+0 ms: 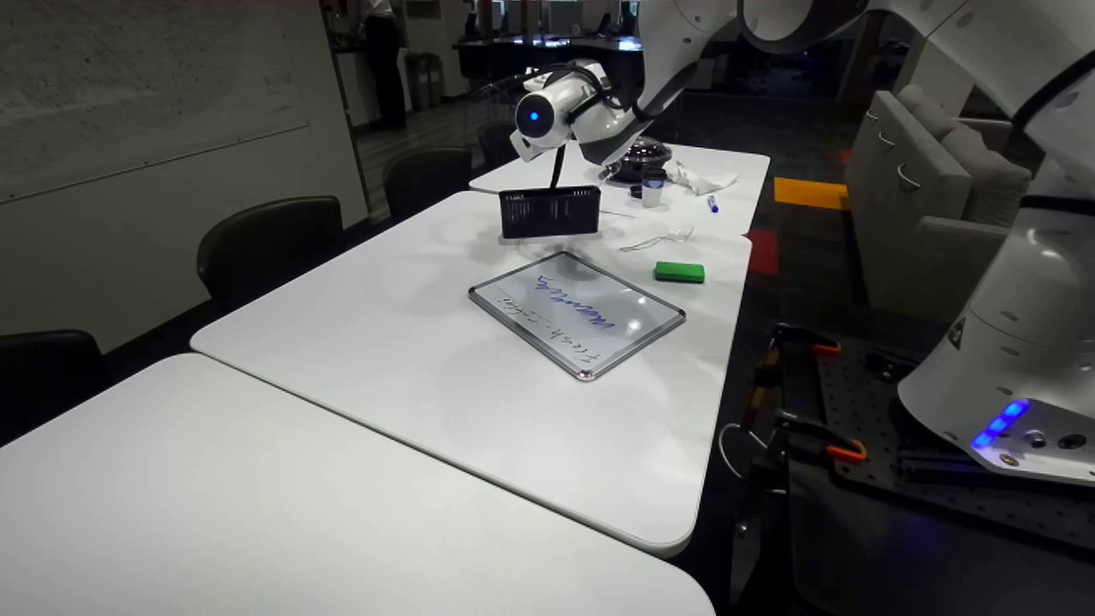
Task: Put the spoon into the black object.
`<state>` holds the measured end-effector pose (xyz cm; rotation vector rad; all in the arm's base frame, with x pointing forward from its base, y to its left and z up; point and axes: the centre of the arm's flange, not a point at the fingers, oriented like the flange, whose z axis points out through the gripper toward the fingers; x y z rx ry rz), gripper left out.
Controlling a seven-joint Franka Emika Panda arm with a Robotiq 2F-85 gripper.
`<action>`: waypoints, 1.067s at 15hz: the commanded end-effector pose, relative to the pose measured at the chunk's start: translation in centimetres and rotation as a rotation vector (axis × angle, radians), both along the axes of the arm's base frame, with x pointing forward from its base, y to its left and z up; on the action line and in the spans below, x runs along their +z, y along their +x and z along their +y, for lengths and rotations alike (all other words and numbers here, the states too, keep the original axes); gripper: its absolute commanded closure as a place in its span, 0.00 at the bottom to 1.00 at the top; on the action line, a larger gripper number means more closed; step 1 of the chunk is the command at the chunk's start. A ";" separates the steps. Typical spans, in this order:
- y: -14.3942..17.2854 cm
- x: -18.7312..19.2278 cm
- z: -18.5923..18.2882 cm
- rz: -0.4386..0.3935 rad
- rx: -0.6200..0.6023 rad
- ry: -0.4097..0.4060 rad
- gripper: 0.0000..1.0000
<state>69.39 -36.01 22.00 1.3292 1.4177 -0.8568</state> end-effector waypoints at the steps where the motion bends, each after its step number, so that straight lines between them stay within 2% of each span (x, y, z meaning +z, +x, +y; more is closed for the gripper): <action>1: 1.6 -1.5 -0.9 0.016 0.027 -0.024 0.96; 13: 1.3 -5.7 0.1 0.059 0.017 -0.009 0.96; 14: 1.2 -5.9 0.3 0.061 0.017 -0.010 0.93; 15: 1.2 -6.1 0.5 0.065 0.015 -0.016 0.60; 16: 1.2 -6.2 0.6 0.065 0.011 -0.019 0.59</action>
